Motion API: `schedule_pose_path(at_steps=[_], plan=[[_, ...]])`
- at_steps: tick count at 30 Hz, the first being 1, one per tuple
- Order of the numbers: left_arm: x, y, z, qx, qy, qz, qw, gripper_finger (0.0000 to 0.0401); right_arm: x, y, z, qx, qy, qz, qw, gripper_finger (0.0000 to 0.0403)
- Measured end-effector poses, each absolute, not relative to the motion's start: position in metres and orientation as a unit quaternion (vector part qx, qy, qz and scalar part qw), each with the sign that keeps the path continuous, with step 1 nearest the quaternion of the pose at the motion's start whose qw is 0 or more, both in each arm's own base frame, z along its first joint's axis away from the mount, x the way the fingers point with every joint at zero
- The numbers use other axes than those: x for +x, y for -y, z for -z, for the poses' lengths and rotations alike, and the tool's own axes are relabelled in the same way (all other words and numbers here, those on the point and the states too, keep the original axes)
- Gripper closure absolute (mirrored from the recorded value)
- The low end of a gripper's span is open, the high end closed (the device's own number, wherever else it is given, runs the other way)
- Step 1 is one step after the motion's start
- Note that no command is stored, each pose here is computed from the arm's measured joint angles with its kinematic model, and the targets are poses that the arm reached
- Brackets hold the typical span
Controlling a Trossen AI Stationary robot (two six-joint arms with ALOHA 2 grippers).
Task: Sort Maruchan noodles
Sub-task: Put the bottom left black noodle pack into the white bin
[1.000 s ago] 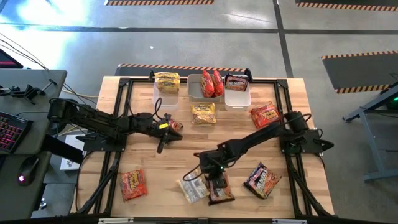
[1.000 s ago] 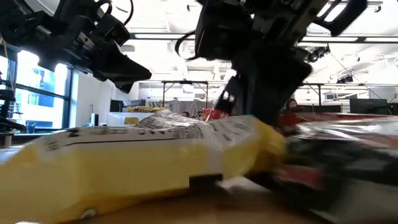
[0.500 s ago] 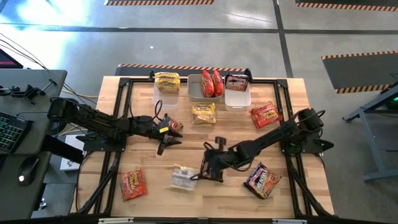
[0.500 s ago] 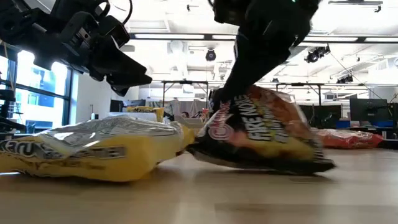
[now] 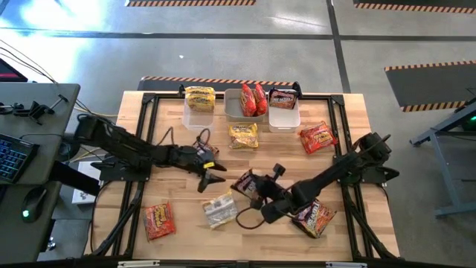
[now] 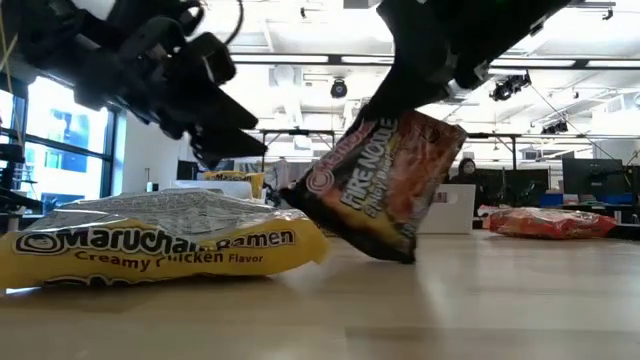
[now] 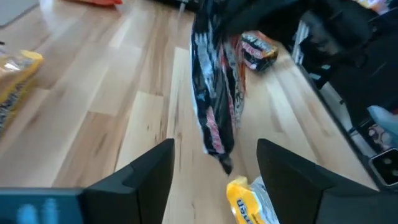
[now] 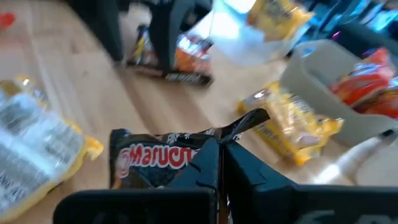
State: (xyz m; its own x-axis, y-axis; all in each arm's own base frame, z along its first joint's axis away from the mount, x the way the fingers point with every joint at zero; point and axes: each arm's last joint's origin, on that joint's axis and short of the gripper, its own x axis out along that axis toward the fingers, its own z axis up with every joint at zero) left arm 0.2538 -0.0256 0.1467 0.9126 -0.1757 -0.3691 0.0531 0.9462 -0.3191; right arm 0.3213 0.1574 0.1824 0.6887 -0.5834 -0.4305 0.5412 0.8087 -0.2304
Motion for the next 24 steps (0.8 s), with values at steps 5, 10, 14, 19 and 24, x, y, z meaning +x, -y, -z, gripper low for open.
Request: schedule_pose_path(at_steps=[5,10,14,19,24], plan=[[0.280,0.032,-0.136,-0.133,-0.223,0.073,0.963,0.0176,0.317,-0.166,-0.185,-0.050,-0.219,0.321,0.920,0.0403],[0.301,0.038,-0.126,-0.131,-0.241,0.096,0.957,0.0175,0.316,-0.169,-0.186,-0.051,-0.206,0.326,0.921,0.0403],[0.309,0.042,-0.117,-0.100,-0.251,0.107,0.957,0.0176,0.317,-0.169,-0.187,-0.052,-0.196,0.333,0.921,0.0403],[0.311,0.048,-0.114,-0.066,-0.252,0.123,0.958,0.0201,0.317,-0.170,-0.188,-0.049,-0.194,0.333,0.921,0.0403],[0.311,0.049,-0.114,-0.080,-0.257,0.096,0.958,0.0246,0.317,-0.170,-0.188,-0.048,-0.194,0.332,0.922,0.0403]])
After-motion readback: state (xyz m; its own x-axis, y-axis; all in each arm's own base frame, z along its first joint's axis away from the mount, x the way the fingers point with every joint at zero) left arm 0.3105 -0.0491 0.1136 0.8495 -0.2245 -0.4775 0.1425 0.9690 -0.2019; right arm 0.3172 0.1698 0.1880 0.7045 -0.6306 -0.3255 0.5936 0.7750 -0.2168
